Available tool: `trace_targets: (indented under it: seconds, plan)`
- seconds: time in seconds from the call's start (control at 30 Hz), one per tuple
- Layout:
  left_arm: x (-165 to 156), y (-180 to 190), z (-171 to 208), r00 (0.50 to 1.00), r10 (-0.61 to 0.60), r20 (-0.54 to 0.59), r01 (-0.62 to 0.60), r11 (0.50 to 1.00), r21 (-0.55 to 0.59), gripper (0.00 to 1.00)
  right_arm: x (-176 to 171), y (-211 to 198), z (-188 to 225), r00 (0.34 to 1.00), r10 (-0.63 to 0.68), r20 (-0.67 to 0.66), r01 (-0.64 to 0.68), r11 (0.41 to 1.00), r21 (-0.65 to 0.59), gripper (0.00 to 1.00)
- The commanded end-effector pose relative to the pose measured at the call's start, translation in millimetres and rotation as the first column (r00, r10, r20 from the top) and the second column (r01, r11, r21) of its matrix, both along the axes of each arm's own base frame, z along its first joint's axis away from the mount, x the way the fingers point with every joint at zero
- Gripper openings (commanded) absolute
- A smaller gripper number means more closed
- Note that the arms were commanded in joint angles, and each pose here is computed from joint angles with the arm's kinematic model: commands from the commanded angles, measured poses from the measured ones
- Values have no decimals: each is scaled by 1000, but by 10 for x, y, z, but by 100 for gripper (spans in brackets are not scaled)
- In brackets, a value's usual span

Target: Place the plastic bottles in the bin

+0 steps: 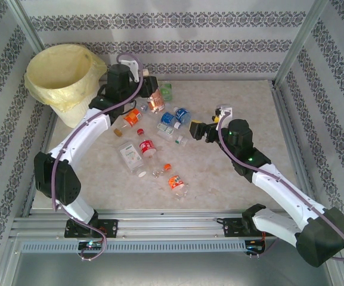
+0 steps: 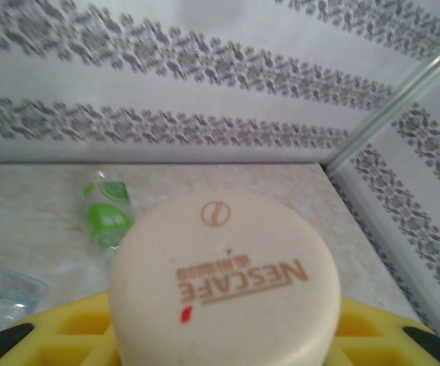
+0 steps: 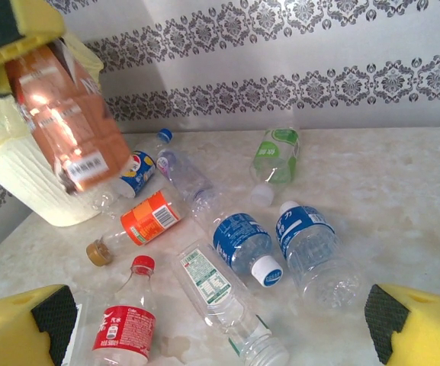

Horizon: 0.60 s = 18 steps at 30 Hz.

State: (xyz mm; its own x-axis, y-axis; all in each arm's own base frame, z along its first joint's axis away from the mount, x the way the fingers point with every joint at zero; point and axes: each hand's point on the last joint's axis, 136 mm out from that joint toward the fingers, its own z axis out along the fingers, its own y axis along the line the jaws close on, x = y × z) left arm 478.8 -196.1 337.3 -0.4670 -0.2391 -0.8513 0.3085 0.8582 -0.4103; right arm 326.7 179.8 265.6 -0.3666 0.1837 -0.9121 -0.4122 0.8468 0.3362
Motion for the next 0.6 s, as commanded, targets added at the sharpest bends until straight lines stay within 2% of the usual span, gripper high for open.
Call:
trace_targets:
  seconds: [0.0, 0.33, 0.57]
  plan:
    - [-16, 349, 346, 995, 73, 70, -81, 990, 112, 43, -55, -8, 103, 999, 2, 54, -2, 1000, -8, 98]
    - [112, 1335, 1092, 940, 260, 222, -307, 927, 217, 43, -44, 96, 93, 998, 49, 46, -48, 999, -5, 98]
    - [37, 2108, 1533, 868, 395, 300, -450, 882, 138, 43, -24, 180, 56, 997, 70, 40, -69, 997, -22, 98]
